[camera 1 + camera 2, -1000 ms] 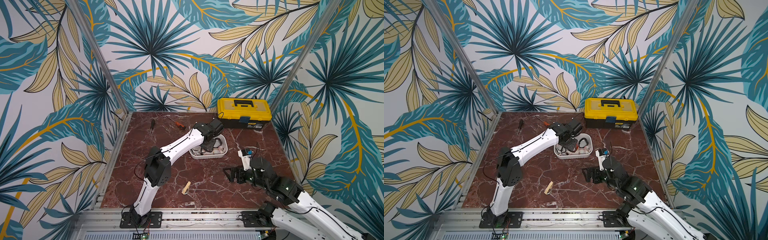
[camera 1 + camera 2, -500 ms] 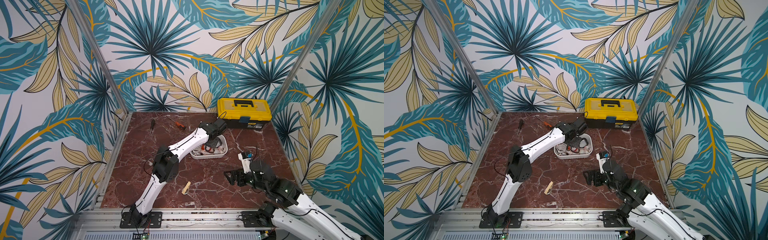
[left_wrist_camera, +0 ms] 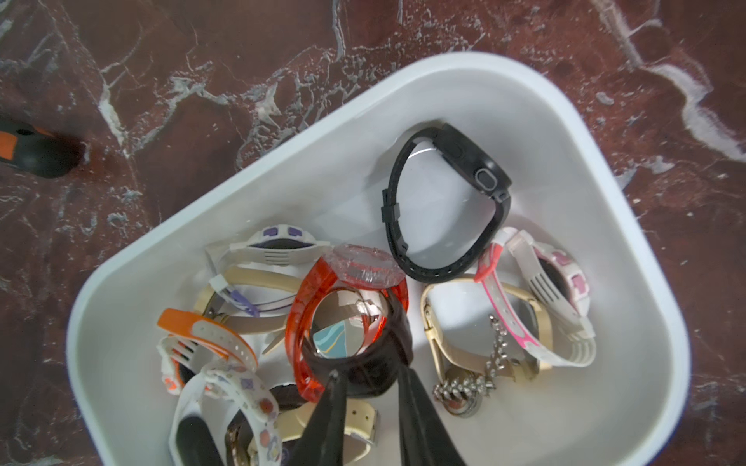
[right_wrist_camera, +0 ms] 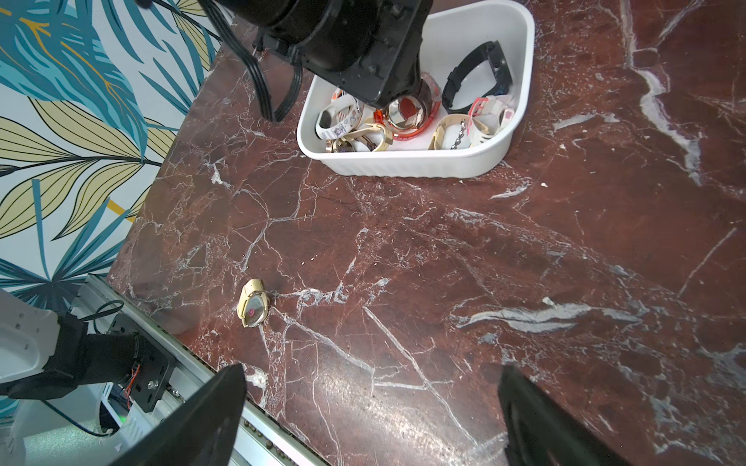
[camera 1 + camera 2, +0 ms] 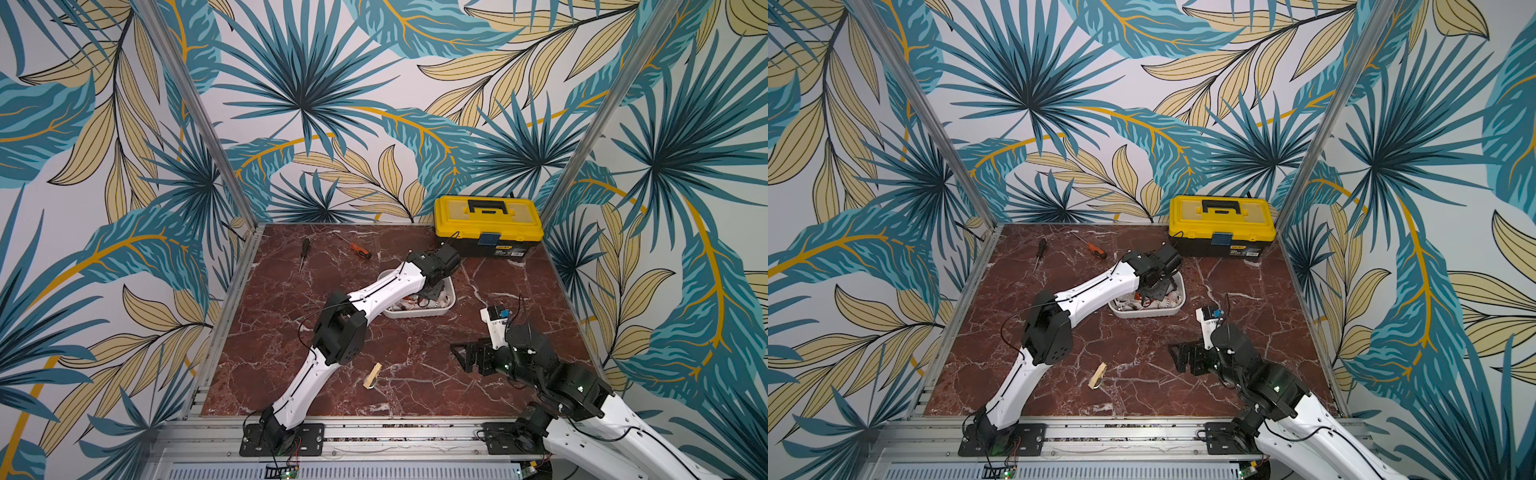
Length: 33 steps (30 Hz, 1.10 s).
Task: Put the watch into the storage box
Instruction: Place the watch in the storage box.
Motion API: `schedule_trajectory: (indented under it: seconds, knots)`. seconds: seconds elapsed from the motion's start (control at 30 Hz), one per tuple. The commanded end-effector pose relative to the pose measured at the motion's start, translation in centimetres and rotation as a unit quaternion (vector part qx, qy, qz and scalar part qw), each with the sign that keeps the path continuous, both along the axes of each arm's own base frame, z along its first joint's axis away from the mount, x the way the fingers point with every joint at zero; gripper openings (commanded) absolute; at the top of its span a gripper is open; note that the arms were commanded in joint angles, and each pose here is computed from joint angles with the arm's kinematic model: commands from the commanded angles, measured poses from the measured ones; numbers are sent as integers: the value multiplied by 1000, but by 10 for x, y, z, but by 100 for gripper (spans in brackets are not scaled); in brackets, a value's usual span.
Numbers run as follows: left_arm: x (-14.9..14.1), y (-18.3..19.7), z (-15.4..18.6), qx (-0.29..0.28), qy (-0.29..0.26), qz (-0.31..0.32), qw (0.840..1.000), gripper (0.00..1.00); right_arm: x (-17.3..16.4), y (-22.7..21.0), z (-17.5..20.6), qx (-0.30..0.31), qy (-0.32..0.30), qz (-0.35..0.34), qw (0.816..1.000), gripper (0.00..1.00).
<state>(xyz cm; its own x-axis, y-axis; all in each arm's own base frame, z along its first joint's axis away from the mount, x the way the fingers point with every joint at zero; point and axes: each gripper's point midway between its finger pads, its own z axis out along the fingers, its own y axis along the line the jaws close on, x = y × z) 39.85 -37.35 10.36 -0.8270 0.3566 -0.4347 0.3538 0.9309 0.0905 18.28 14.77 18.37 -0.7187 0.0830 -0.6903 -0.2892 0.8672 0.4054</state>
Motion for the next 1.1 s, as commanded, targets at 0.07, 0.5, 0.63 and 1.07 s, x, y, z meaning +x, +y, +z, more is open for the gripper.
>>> schedule_trajectory:
  seconds: [0.07,0.5,0.63,1.07]
  knots:
    - [6,-9,66,-72,-61,4,995,37,-1,-2,-14,-11,13,-4,1000,100]
    - [-13,10,62,-247,58,23,967,58,9,5,-16,-12,22,-13,1000,100]
    - [-27,3,66,-288,75,-5,955,47,9,2,-18,-19,23,-18,999,99]
    - [-5,5,9,-232,109,18,966,29,13,3,-20,-30,29,-20,999,100]
